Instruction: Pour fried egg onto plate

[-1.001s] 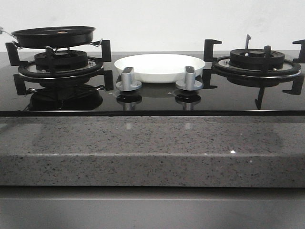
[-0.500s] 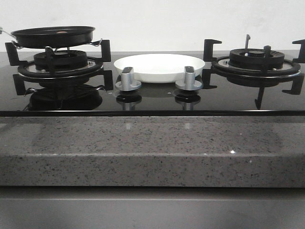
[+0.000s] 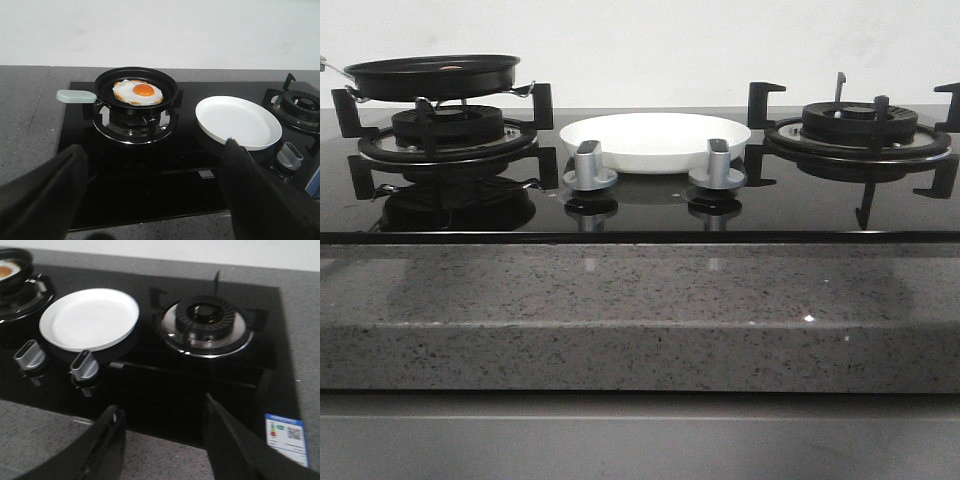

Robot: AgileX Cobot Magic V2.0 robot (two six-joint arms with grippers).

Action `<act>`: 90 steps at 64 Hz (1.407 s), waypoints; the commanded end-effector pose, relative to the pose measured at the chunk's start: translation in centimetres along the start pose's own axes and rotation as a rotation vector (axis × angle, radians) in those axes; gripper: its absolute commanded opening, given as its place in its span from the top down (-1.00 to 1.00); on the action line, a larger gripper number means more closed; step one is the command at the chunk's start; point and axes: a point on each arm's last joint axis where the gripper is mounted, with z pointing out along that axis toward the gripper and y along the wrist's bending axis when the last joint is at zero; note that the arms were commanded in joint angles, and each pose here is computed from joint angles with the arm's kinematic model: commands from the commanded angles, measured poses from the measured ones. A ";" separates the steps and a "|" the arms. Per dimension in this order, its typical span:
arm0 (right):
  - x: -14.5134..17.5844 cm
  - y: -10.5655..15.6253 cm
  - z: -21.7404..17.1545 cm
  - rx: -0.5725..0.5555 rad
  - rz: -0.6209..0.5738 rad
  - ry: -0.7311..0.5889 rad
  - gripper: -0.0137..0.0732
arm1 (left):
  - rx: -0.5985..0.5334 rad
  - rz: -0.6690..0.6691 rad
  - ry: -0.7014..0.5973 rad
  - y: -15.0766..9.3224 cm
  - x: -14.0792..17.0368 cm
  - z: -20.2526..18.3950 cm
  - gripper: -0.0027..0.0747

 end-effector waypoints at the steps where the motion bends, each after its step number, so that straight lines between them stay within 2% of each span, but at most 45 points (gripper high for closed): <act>1: -2.5 0.3 1.5 -0.066 -0.005 -0.002 -0.36 | 0.020 -0.007 -0.105 -0.2 -1.7 -0.2 -0.48; 8: -4.1 0.4 4.4 -0.118 -0.002 0.109 -0.63 | 0.020 -0.007 -0.105 -0.2 -1.7 -0.2 -0.48; 19: -6.4 1.2 9.9 -0.205 -0.022 0.261 -0.62 | 0.020 -0.007 -0.105 -0.2 -1.7 -0.2 -0.48; 28: -7.7 2.6 14.0 -0.265 -0.048 0.323 -0.62 | 0.020 -0.007 -0.105 -0.2 -1.7 -0.2 -0.48; 44: -9.3 2.5 21.1 -0.243 0.036 0.469 -0.61 | 0.020 -0.007 -0.105 -0.2 -1.7 -0.2 -0.48; 56: -9.8 2.0 25.9 -0.198 0.053 0.581 -0.38 | 0.020 -0.007 -0.105 -0.2 -1.7 -0.2 -0.48; 90: -10.2 1.8 33.2 -0.204 0.087 0.690 -0.33 | 0.020 -0.007 -0.105 -0.2 -1.7 -0.2 -0.48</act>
